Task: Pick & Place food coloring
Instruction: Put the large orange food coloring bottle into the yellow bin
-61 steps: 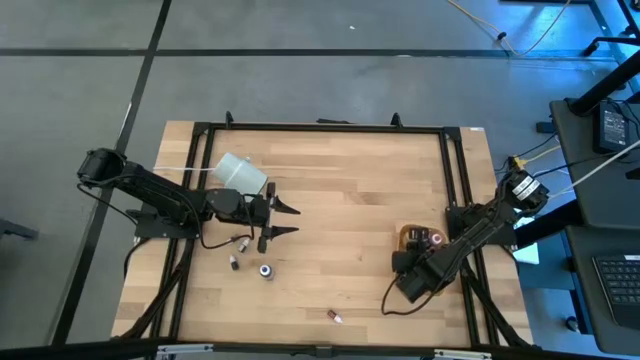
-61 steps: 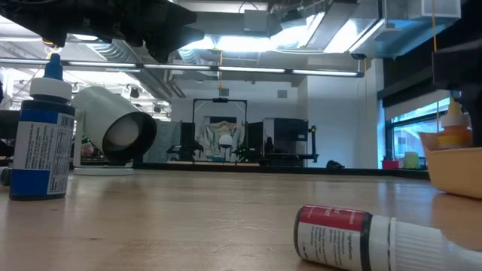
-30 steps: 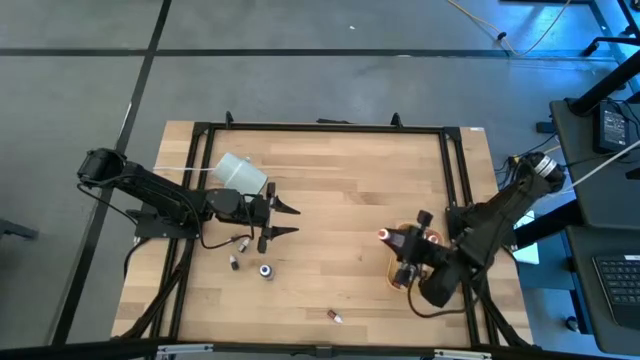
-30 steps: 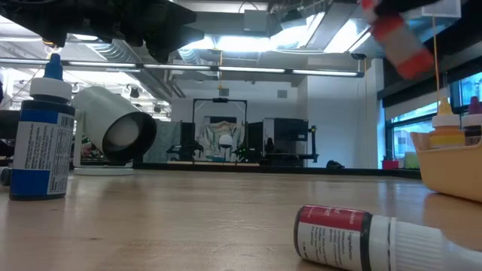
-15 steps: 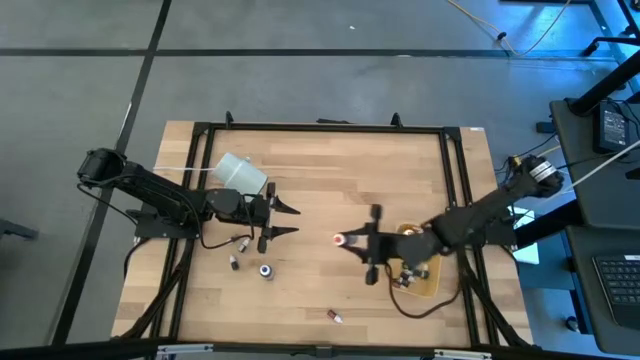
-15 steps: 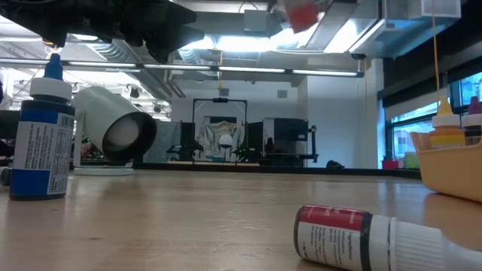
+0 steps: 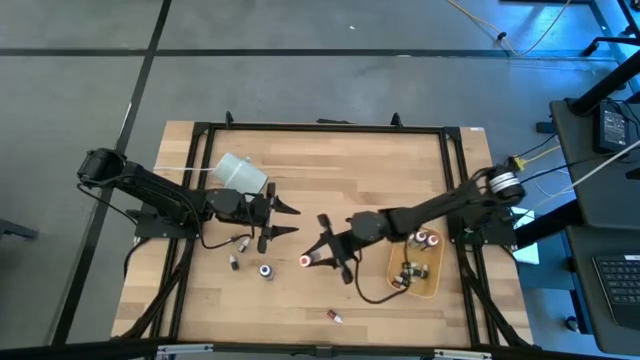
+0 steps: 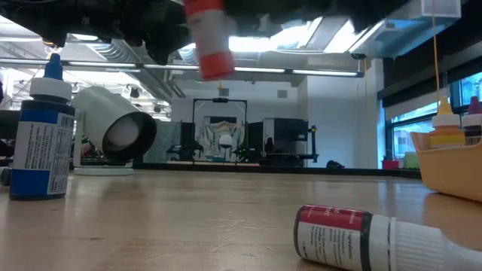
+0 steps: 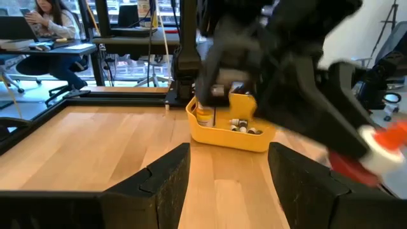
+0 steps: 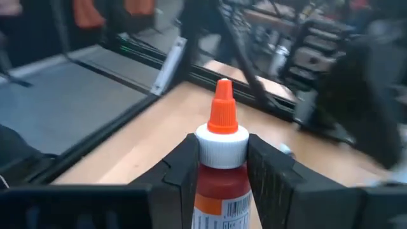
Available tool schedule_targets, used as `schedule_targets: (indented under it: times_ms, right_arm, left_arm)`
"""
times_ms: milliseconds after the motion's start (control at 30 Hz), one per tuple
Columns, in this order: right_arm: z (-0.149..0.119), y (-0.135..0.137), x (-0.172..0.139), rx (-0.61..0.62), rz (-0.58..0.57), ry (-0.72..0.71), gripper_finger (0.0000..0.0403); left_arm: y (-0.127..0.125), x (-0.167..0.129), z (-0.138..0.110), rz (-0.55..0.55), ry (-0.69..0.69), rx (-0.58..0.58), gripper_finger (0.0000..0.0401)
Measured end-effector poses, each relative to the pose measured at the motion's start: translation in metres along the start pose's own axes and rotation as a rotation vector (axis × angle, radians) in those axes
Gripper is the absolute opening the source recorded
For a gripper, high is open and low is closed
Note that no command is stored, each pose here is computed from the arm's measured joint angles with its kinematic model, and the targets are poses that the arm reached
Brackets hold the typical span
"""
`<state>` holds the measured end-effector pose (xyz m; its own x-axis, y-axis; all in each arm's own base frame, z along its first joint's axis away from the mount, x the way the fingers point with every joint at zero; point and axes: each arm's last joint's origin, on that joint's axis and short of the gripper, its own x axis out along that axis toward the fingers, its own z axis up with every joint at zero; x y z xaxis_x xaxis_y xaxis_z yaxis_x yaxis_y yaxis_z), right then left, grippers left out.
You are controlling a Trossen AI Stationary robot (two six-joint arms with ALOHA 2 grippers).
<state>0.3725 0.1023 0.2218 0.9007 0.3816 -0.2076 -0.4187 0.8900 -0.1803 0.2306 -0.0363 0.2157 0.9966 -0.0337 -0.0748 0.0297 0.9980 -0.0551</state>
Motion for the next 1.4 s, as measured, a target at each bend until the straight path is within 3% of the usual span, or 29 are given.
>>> schedule_targets:
  times_ms: [167, 333, 500, 700, 900, 1133, 1400]
  right_arm:
    - [-0.013, -0.014, 0.012, -0.006, 0.109, -0.145, 0.0119]
    - [-0.029, -0.028, 0.017, 0.02, 0.183, -0.203, 0.0119]
    - [-0.047, -0.029, 0.021, 0.044, 0.212, -0.201, 0.0119]
    - [-0.066, -0.024, -0.007, 0.061, 0.165, -0.333, 0.0119]
    - [-0.089, -0.04, -0.025, 0.144, 0.088, -0.284, 0.0119]
    - [-0.094, -0.055, -0.031, 0.072, 0.145, -0.283, 0.012]
    - [-0.112, -0.061, -0.032, 0.047, 0.107, -0.208, 0.012]
  left_arm:
    - [0.0, 0.0, 0.0, 0.009, 0.0, 0.014, 0.0207]
    - [0.0, 0.0, 0.0, 0.008, 0.0, 0.016, 0.0207]
    - [0.0, 0.0, 0.0, 0.008, 0.0, 0.016, 0.0207]
    - [0.0, 0.0, 0.0, 0.009, 0.0, 0.016, 0.0207]
    - [0.0, 0.0, 0.0, 0.01, 0.0, 0.037, 0.0207]
    - [0.001, 0.0, 0.0, 0.044, -0.001, 0.038, 0.0208]
    - [0.001, 0.0, 0.0, 0.044, -0.001, 0.036, 0.0208]
